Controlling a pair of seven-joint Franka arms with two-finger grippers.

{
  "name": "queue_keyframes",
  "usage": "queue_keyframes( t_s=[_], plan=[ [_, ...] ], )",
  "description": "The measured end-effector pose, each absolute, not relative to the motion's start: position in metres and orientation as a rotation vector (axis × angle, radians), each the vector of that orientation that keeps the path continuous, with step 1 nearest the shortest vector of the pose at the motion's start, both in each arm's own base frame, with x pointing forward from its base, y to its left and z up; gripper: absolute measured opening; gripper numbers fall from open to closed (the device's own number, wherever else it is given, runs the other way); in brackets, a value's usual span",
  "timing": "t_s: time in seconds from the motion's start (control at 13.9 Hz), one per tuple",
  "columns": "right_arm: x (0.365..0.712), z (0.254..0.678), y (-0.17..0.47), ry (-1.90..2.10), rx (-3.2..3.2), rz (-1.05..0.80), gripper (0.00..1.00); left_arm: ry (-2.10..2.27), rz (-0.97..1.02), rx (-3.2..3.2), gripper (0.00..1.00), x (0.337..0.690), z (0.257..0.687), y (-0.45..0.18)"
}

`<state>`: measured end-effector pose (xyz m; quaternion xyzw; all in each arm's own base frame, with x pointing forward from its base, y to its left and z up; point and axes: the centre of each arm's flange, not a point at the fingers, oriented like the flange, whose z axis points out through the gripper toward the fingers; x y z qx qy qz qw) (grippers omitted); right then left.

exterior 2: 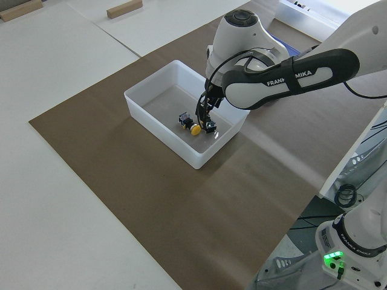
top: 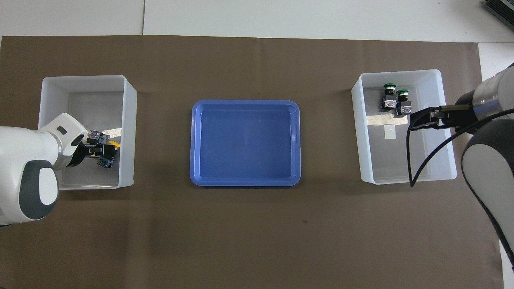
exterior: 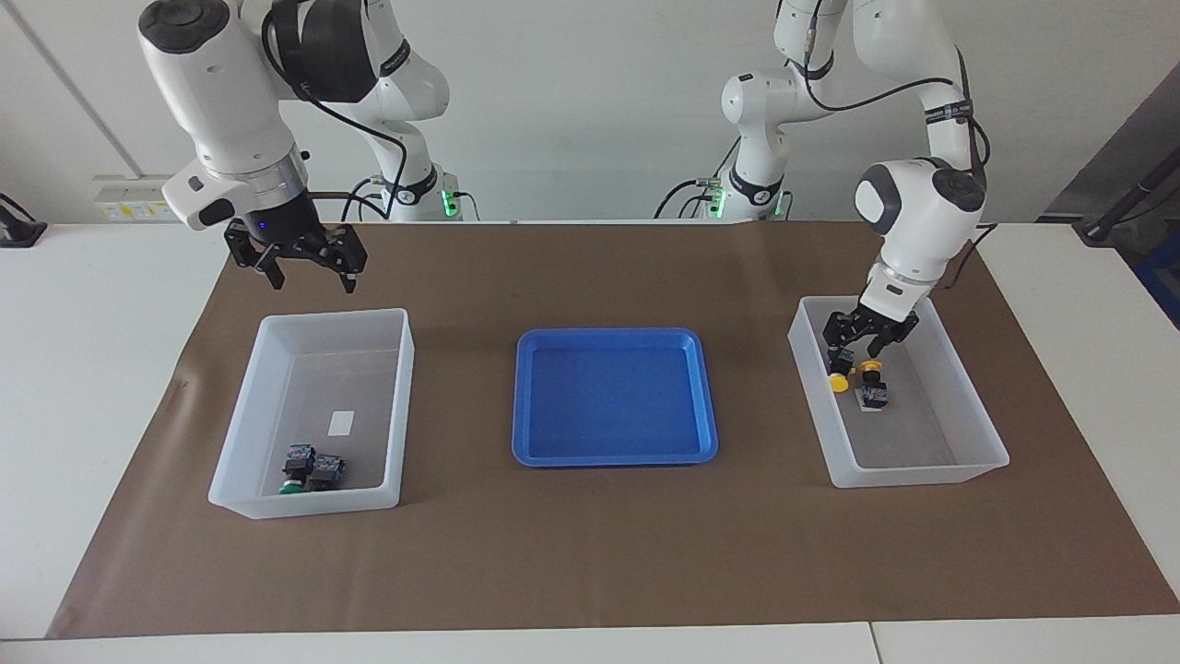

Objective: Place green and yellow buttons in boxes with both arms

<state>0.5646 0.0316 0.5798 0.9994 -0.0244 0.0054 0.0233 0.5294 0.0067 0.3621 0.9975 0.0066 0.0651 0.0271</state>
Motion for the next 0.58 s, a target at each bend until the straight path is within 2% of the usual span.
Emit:
queue_keyframes(
  t_s=[0.07, 0.22, 0.58],
  plan=[
    [0.564, 0.58, 0.031, -0.07, 3.094, 0.007, 1.0, 0.019, 0.216, 3.079, 1.0, 0.534, 0.369, 0.007],
    [0.563, 0.586, 0.03, -0.072, 3.093, 0.001, 1.0, 0.014, 0.213, 3.076, 1.0, 0.545, 0.393, 0.007],
    [0.563, 0.598, 0.026, -0.022, 3.094, 0.015, 1.0, -0.034, 0.162, 3.069, 1.0, 0.571, 0.487, 0.004]
  ],
)
